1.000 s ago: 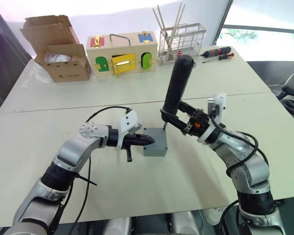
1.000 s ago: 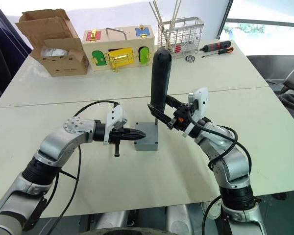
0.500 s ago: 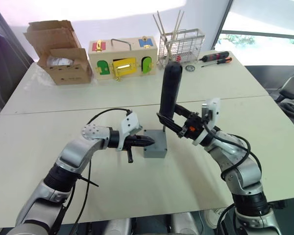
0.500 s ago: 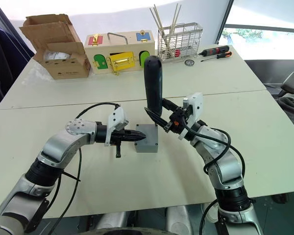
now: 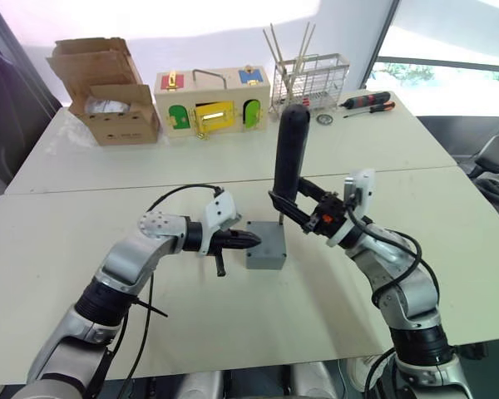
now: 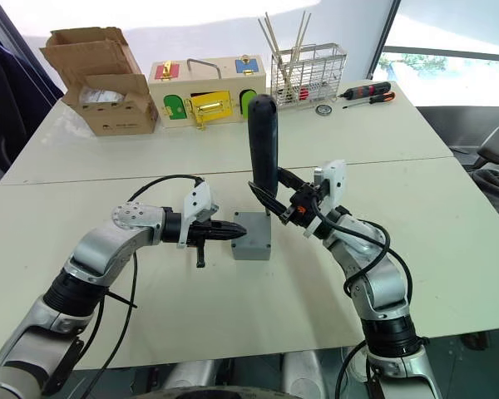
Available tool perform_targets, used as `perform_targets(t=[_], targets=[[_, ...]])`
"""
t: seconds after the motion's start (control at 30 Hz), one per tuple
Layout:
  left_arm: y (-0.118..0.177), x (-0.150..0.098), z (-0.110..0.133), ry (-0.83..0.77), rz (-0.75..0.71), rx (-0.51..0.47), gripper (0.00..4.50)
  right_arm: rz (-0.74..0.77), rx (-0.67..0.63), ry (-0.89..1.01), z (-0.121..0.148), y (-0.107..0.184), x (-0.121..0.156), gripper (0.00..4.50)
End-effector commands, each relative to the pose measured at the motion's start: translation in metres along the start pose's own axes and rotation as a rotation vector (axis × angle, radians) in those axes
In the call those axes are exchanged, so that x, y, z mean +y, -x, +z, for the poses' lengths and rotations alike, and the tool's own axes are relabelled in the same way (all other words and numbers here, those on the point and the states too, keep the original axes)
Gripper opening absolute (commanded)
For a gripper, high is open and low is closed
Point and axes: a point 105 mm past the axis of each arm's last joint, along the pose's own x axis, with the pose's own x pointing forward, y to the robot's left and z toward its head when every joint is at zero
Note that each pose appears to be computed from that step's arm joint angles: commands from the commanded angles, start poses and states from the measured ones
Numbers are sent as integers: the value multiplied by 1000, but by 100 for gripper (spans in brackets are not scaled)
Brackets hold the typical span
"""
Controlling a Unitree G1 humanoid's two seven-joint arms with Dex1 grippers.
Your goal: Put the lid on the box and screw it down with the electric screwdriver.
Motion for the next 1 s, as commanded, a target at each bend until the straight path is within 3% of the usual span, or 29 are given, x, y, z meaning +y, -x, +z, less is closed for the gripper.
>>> perform_targets(t=[0.03,1.0], targets=[[-2,-3,-1,-10,-12,13,0,-8,165,-153,-54,10,8,186],[-5,-2,-16,-9,-14,37,0,-69,204,-194,-78,21,5,186]])
